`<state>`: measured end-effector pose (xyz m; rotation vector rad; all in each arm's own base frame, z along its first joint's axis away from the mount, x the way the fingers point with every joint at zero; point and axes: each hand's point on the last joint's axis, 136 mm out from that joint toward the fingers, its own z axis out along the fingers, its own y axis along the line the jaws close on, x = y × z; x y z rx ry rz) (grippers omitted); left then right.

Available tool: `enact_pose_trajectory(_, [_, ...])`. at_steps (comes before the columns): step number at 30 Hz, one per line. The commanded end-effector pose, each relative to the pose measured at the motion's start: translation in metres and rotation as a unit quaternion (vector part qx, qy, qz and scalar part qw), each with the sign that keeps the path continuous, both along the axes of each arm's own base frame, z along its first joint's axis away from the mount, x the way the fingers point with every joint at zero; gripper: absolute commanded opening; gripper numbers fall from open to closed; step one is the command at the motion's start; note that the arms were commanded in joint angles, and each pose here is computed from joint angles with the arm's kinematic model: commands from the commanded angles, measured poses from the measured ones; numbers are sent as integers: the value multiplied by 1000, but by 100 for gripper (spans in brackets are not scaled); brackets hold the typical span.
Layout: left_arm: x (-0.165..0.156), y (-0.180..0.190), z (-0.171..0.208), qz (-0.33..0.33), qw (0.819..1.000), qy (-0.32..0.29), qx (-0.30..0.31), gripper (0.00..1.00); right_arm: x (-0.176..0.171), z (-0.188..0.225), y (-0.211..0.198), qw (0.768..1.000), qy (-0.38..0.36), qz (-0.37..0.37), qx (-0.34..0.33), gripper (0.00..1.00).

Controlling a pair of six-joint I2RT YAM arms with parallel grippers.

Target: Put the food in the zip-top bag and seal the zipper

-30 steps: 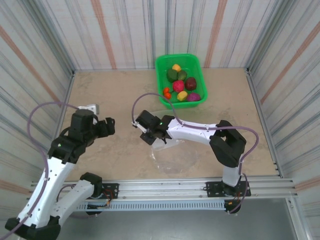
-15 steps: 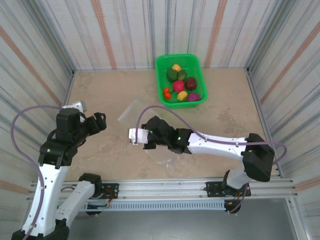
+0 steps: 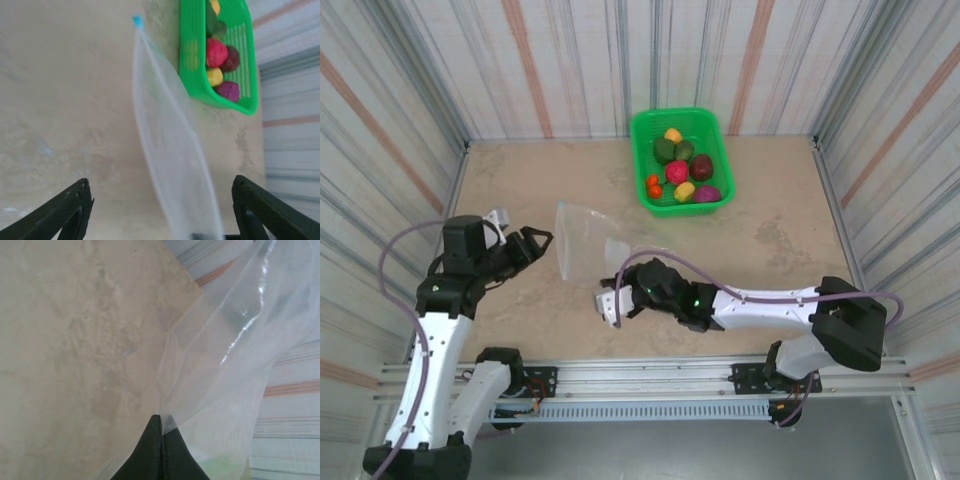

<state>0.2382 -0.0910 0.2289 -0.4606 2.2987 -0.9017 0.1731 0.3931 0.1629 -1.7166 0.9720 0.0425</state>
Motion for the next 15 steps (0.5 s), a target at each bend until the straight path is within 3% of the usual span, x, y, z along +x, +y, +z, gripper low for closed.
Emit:
enact_pose_trajectory(1, [-3, -30, -9, -55, 993, 18, -106, 67, -6, 20, 2, 997, -38, -6, 60, 0])
enact_pose_trajectory(3, [-2, -34, -26, -57, 990, 44, -119, 56, -10, 12, 0, 997, -31, -12, 65, 0])
enact_pose_trajectory(8, [1, -23, -51, -22, 989, 77, -122, 52, -12, 4, -2, 997, -25, -23, 69, 0])
enact_pose_trajectory(15, [1, -15, -29, -9, 990, 16, -138, 60, -11, 0, -5, 997, -17, -32, 68, 0])
